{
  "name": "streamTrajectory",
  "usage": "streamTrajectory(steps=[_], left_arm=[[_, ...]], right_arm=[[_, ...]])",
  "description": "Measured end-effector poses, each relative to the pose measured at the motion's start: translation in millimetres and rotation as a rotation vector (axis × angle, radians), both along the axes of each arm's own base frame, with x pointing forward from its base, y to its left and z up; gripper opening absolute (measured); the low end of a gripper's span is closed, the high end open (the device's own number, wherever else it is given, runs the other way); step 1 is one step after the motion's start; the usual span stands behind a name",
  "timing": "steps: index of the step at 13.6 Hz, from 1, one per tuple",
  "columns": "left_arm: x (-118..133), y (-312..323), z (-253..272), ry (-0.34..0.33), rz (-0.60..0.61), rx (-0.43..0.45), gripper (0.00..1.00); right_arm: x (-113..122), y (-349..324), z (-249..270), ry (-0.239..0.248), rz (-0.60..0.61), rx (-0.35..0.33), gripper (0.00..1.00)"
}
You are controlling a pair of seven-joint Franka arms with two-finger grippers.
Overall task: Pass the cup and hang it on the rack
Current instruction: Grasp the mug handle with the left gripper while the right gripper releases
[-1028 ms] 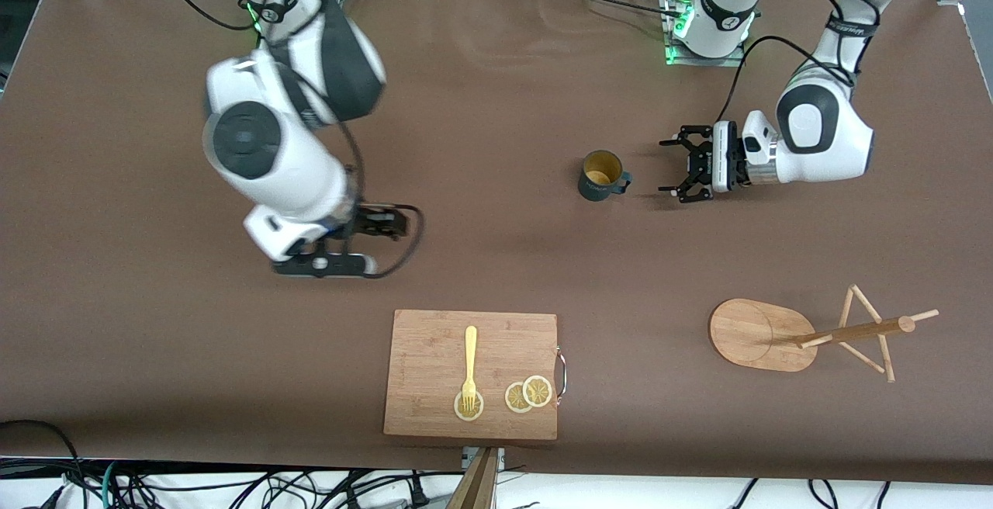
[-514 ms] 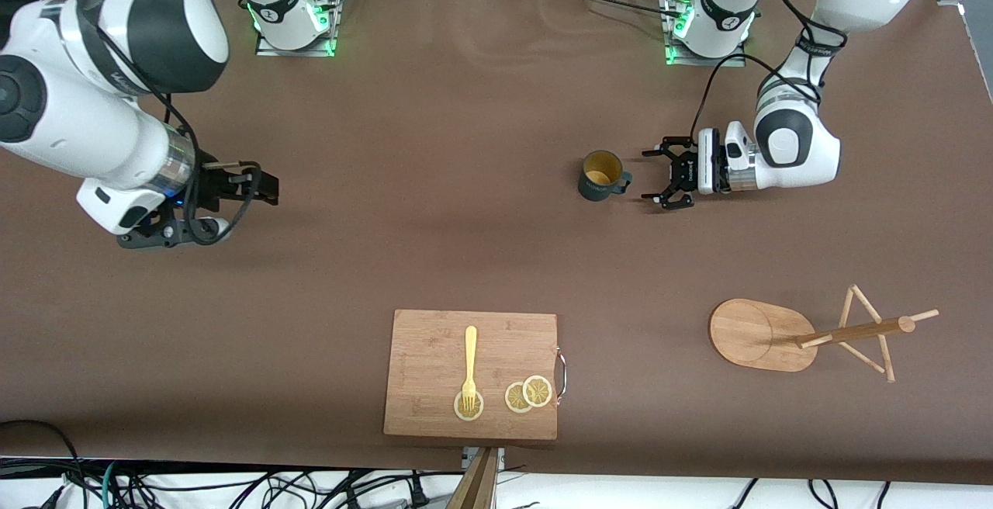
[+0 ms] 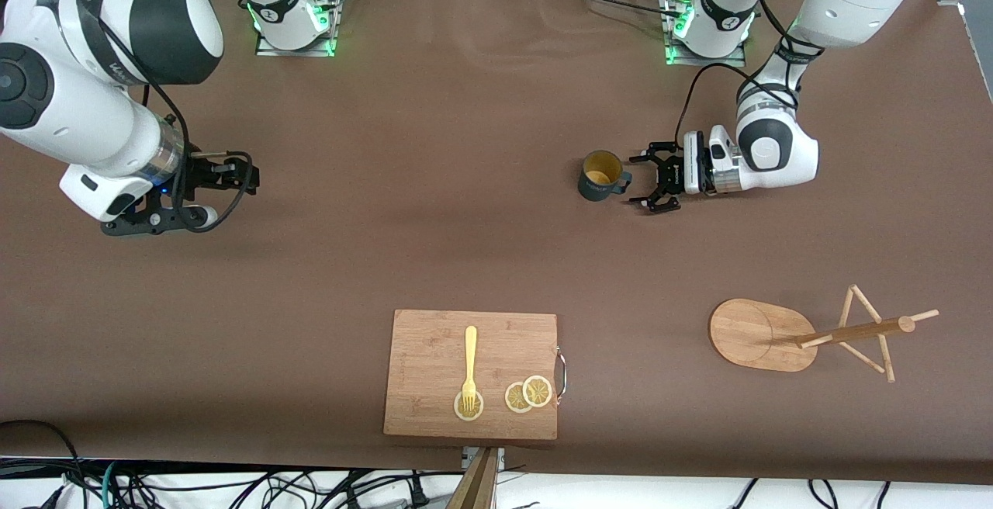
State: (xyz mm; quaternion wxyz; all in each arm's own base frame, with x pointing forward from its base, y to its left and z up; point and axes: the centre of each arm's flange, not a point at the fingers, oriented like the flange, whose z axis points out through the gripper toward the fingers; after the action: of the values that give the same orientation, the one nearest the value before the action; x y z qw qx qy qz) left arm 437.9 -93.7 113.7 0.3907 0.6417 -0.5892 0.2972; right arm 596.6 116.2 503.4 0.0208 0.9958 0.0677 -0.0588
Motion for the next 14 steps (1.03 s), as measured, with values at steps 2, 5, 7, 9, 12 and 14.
streamTrajectory(steps=[2,5,7,9,12,14], left_arm=[[-3,-9,-3,0.006,0.002,-0.007,1.00],[-4,-15,-5,0.008,0.001,-0.014,1.00],[-4,-15,-5,0.005,-0.002,-0.014,0.96],[-4,-15,-5,-0.001,-0.005,-0.015,0.74],[-4,-15,-5,-0.005,-0.002,-0.014,0.41],[-4,-15,-5,-0.005,0.007,-0.016,0.20]], right_arm=[[-8,-4,8,-0.006,0.002,0.012,1.00],[-16,-7,27,-0.019,0.005,0.030,1.00],[-21,-10,37,-0.018,0.004,0.035,1.00],[-23,-14,42,-0.023,0.004,0.031,1.00],[-24,-24,43,-0.009,-0.001,0.041,1.00],[-28,-34,54,-0.016,-0.002,0.044,1.00]])
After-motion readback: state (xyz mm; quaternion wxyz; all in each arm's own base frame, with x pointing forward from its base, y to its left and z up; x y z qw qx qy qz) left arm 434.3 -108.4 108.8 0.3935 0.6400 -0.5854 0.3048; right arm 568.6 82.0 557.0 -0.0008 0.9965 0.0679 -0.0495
